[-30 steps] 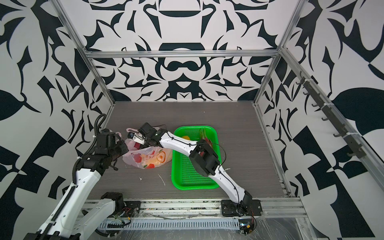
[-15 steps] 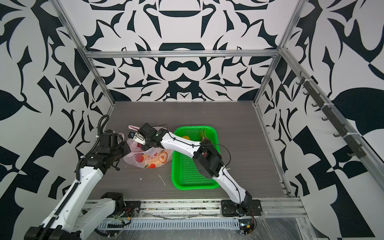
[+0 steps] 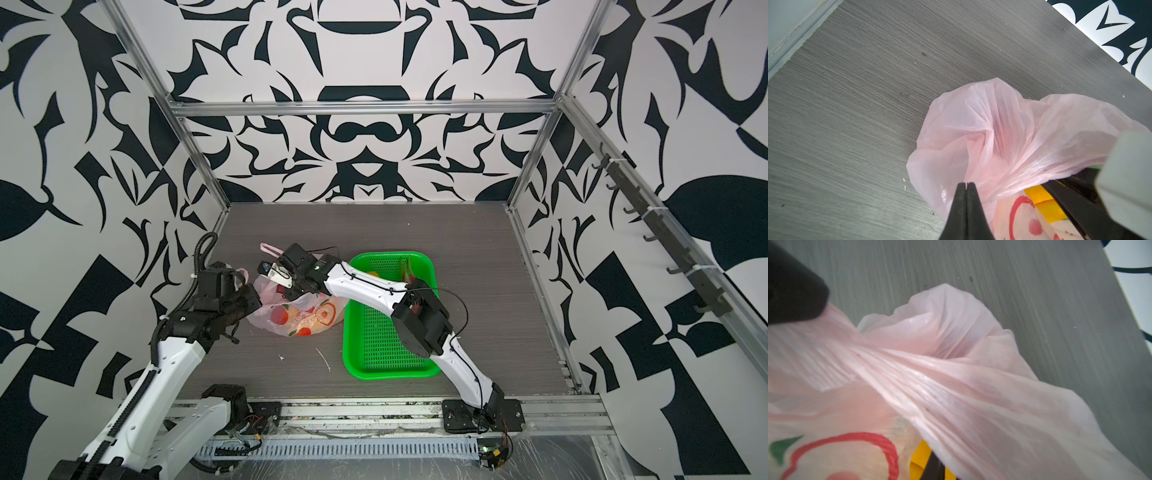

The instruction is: Untie the knot of the plastic bag and take out the fruit

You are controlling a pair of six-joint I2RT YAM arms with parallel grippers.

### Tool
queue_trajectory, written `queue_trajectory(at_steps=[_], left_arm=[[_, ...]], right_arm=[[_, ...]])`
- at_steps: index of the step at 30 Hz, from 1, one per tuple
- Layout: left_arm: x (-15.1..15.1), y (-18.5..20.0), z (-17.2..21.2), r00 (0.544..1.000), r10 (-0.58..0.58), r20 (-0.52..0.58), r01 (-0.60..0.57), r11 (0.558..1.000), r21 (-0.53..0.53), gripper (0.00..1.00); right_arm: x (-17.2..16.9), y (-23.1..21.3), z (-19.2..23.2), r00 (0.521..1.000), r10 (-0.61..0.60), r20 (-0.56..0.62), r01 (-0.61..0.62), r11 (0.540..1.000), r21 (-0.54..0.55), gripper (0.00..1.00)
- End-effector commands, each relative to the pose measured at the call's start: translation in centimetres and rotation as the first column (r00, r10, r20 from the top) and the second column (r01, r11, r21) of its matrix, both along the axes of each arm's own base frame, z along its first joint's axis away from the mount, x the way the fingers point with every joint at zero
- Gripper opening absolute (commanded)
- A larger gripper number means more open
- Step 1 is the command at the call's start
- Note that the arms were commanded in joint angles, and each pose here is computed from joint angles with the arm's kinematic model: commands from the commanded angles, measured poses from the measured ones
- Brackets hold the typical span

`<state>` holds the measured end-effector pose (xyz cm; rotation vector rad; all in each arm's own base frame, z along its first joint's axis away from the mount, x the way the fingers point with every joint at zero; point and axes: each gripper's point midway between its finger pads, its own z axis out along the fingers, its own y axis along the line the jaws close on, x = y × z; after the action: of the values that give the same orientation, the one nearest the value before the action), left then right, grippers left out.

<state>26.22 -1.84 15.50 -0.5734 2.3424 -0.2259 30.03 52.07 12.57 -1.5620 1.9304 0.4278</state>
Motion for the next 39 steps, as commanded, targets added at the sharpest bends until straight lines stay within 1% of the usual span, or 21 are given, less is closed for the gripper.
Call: queue_trajectory(at_steps=[1,3,5,7,10,12,16,18,21,24,27,30,32,39], left_arm=[[-0.9,0.1,-0.7,1.0,0.003,-0.031,-0.003,1.0,-0.001,0.01],[-0.9,0.1,-0.9,0.999,0.002,-0.039,-0.002,1.0,0.001,0.01],[-1.0,0.1,-1.1,0.999,-0.001,-0.046,0.001,1.0,0.0,0.01],[-0.9,0.1,-1.2,0.999,-0.005,-0.052,0.005,1.0,0.002,0.01],[-0.8,0.0,-1.4,0.998,-0.011,-0.058,0.012,1.0,0.007,0.01],[-0.8,0.0,-1.5,0.998,-0.013,-0.061,0.014,1.0,0.01,0.01],[-0.8,0.1,-1.5,0.998,-0.015,-0.062,0.016,1.0,0.014,0.0],[-0.9,0.1,-1.5,0.998,-0.016,-0.058,0.017,1.0,0.015,0.0],[-1.1,0.1,-1.5,0.998,-0.015,-0.055,0.016,1.0,0.017,0.0],[-0.9,-0.1,-1.4,0.999,-0.025,-0.048,0.026,1.0,0.003,0.0],[-0.7,-0.3,-1.3,0.999,-0.029,-0.044,0.029,1.0,-0.002,0.0],[-0.5,-0.3,-1.1,0.999,-0.029,-0.036,0.029,1.0,-0.002,0.0],[-0.4,-0.3,-0.7,0.999,-0.03,-0.025,0.03,1.0,-0.004,0.0],[0.2,-0.6,0.0,1.0,-0.023,0.005,0.024,0.999,-0.03,0.0]], right_arm=[[-3.0,0.7,2.1,0.995,0.058,-0.086,-0.052,0.996,0.065,0.14],[-4.5,0.9,1.5,0.988,0.082,-0.132,-0.074,0.995,0.065,0.14],[-5.6,1.0,0.8,0.984,0.094,-0.153,-0.086,0.995,0.055,0.14],[-6.3,1.1,0.1,0.983,0.101,-0.156,-0.096,0.995,0.038,0.14],[-6.2,1.2,0.3,0.985,0.091,-0.145,-0.086,0.995,0.045,0.14],[-5.6,1.4,1.1,0.991,0.077,-0.108,-0.071,0.996,0.062,0.14],[-3.0,1.3,3.2,1.0,0.016,0.023,-0.018,0.997,0.079,0.15],[-1.8,1.3,4.0,0.998,-0.011,0.065,0.006,0.996,0.085,0.16],[0.3,1.1,4.6,0.993,-0.054,0.101,0.046,0.996,0.075,0.21],[1.7,1.0,4.8,0.99,-0.059,0.126,0.051,0.997,0.065,0.27],[2.3,1.1,4.6,0.989,-0.043,0.144,0.037,0.998,0.045,0.37],[2.8,1.1,4.1,0.99,-0.027,0.136,0.025,1.0,0.017,0.48],[3.2,1.1,3.5,0.991,-0.022,0.129,0.023,1.0,-0.001,0.5],[3.8,1.3,2.4,0.993,-0.023,0.115,0.024,1.0,-0.007,0.51]])
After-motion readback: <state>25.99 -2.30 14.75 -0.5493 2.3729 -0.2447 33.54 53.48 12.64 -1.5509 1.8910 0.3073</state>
